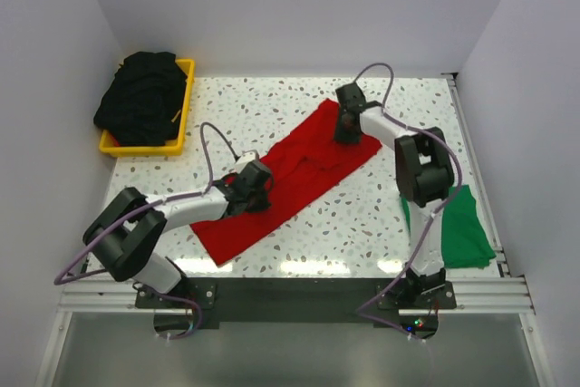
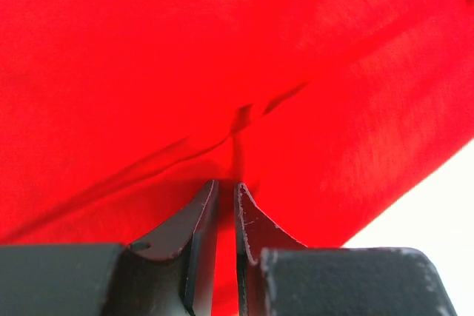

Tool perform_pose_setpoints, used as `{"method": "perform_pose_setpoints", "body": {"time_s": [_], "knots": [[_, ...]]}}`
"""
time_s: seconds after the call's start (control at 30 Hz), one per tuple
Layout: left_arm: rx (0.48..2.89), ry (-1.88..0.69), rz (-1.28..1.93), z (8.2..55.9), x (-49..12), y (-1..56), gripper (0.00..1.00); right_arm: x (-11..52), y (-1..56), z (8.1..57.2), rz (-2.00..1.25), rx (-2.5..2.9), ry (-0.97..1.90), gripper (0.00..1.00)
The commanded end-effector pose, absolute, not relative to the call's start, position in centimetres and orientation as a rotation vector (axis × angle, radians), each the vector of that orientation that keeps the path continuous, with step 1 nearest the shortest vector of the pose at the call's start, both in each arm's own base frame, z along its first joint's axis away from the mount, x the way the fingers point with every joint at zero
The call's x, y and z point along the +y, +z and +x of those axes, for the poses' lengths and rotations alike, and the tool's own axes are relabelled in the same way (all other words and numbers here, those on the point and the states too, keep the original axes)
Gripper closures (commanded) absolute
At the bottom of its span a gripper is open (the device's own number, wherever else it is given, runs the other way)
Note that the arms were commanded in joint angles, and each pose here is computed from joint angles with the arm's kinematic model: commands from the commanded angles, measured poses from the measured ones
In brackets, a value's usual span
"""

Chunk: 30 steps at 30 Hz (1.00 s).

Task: Fold and stack the t-shirts
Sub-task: Fold the tshirt

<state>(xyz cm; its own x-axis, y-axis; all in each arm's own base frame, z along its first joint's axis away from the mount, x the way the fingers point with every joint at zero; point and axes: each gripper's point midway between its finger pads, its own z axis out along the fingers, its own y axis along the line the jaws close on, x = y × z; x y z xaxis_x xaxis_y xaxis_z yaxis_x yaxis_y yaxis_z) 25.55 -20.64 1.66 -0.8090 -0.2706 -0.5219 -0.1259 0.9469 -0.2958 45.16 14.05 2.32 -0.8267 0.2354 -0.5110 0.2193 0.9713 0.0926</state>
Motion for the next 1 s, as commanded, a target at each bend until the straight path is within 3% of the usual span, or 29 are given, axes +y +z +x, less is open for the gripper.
{"method": "perform_pose_setpoints", "body": {"time_s": [0.0,0.2,0.37,0.53,0.7,0.97], "knots": [[2.521,-0.473,-0.290,26.7,-24.8,3.5,0.81,14.8,1.3,47.6,0.184,2.654,-0.002,0.64],[2.478,-0.507,-0.193,29.7,-27.9,7.3,0.78,17.8,2.9,54.5,0.074,2.607,0.068,0.63],[2.417,-0.350,-0.133,29.7,-24.7,9.1,0.74,18.5,6.0,56.2,0.046,2.525,0.108,0.61],[2.444,-0.191,-0.086,26.8,-20.1,7.0,0.76,18.7,10.1,55.9,0.093,2.427,0.172,0.61],[2.511,-0.268,-0.034,23.9,-19.7,5.0,0.85,18.4,12.8,54.3,0.132,2.382,0.220,0.61],[2.575,-0.290,-0.001,20.6,-20.1,2.2,0.93,19.6,10.0,50.1,0.135,2.431,0.321,0.62]]}}
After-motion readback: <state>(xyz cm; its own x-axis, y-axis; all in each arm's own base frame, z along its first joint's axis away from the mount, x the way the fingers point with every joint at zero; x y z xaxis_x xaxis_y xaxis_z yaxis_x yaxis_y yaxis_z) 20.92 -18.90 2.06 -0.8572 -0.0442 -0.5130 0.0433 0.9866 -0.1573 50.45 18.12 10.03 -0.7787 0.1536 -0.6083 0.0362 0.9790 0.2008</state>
